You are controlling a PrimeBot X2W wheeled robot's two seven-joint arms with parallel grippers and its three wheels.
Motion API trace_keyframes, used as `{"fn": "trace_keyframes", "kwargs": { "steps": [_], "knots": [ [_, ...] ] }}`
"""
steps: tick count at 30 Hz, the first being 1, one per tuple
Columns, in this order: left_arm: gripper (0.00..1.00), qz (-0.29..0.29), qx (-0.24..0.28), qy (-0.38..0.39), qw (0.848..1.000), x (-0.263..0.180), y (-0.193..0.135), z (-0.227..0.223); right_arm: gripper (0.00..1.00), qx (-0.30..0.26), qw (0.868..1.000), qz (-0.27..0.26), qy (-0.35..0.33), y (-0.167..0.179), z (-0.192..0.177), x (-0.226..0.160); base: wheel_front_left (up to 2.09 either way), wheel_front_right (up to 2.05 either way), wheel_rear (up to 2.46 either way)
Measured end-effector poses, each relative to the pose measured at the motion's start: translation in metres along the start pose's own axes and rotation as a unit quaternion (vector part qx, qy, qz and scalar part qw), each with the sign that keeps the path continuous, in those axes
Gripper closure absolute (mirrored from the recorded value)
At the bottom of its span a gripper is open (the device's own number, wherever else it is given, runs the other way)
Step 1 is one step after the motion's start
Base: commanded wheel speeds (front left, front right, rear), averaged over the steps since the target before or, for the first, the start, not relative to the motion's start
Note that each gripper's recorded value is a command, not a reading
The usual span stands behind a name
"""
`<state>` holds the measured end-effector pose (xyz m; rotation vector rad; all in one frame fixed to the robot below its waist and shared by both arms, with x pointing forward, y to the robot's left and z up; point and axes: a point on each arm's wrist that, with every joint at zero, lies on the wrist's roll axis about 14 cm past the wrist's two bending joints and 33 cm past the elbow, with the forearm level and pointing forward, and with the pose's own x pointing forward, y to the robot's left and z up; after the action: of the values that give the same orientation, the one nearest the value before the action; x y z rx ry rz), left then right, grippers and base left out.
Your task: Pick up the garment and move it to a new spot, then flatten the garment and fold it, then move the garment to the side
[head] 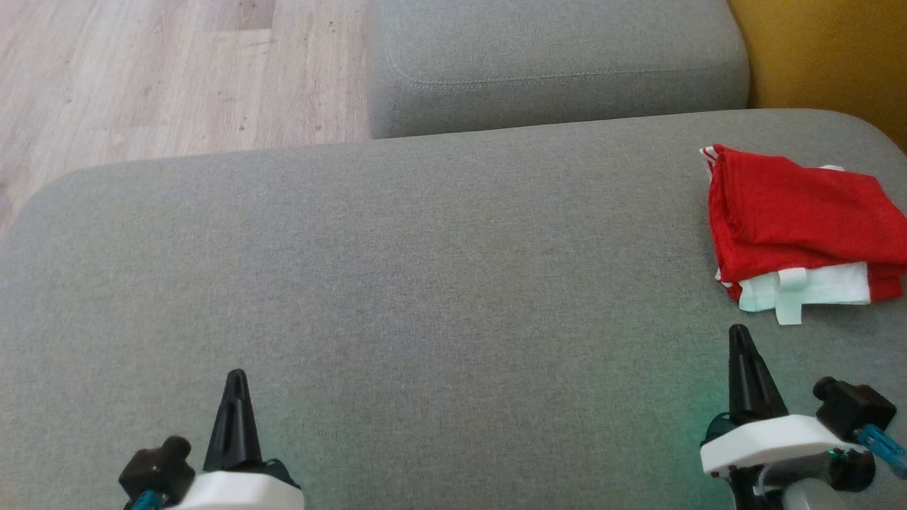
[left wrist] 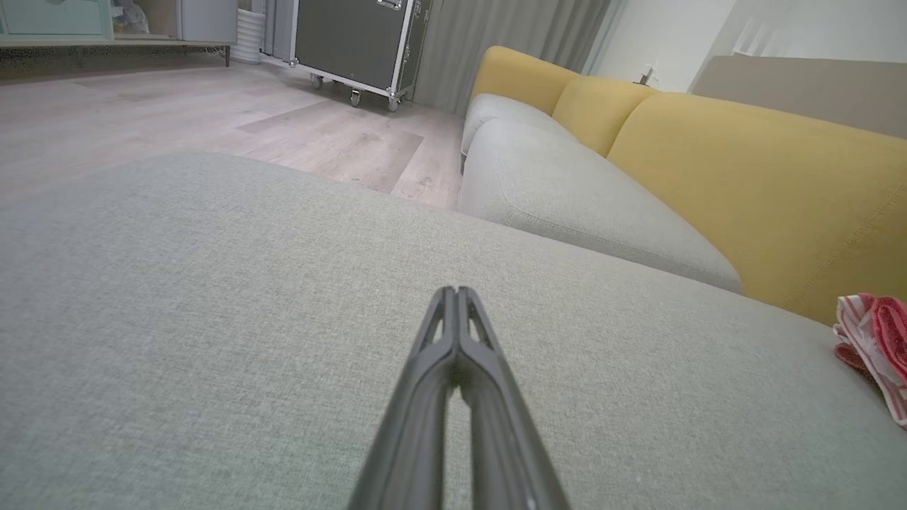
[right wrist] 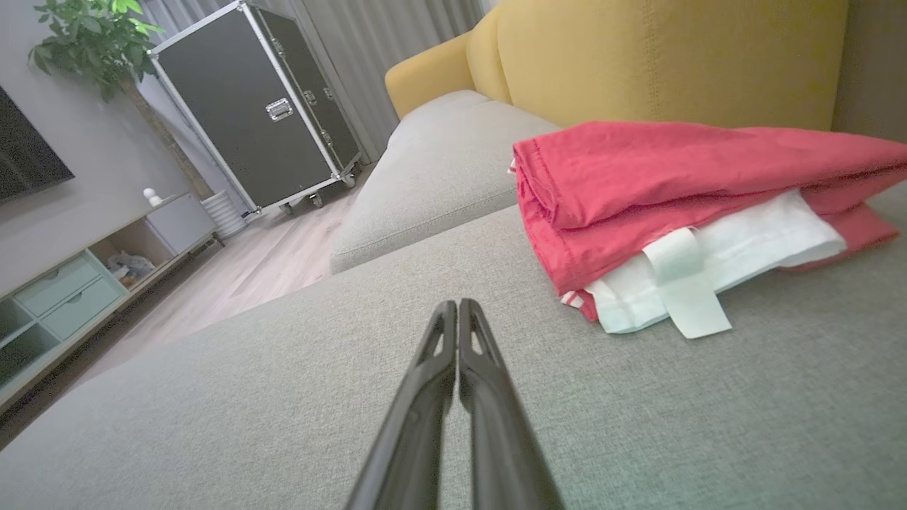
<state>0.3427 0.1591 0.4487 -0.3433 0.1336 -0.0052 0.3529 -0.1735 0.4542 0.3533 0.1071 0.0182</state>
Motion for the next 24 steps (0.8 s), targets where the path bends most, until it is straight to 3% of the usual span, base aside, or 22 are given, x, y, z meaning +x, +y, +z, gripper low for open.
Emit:
{"fn": "trace_keyframes", "kwargs": {
  "steps": [24],
  "knots": [
    [1.0, 0.023, -0.131, 0.012, 0.991, 0.005, 0.01, 0.002, 1.0, 0.129, 0.991, -0.028, 0.001, -0.011, 0.005, 0.003, 0.0, 0.0, 0.0]
  ]
}}
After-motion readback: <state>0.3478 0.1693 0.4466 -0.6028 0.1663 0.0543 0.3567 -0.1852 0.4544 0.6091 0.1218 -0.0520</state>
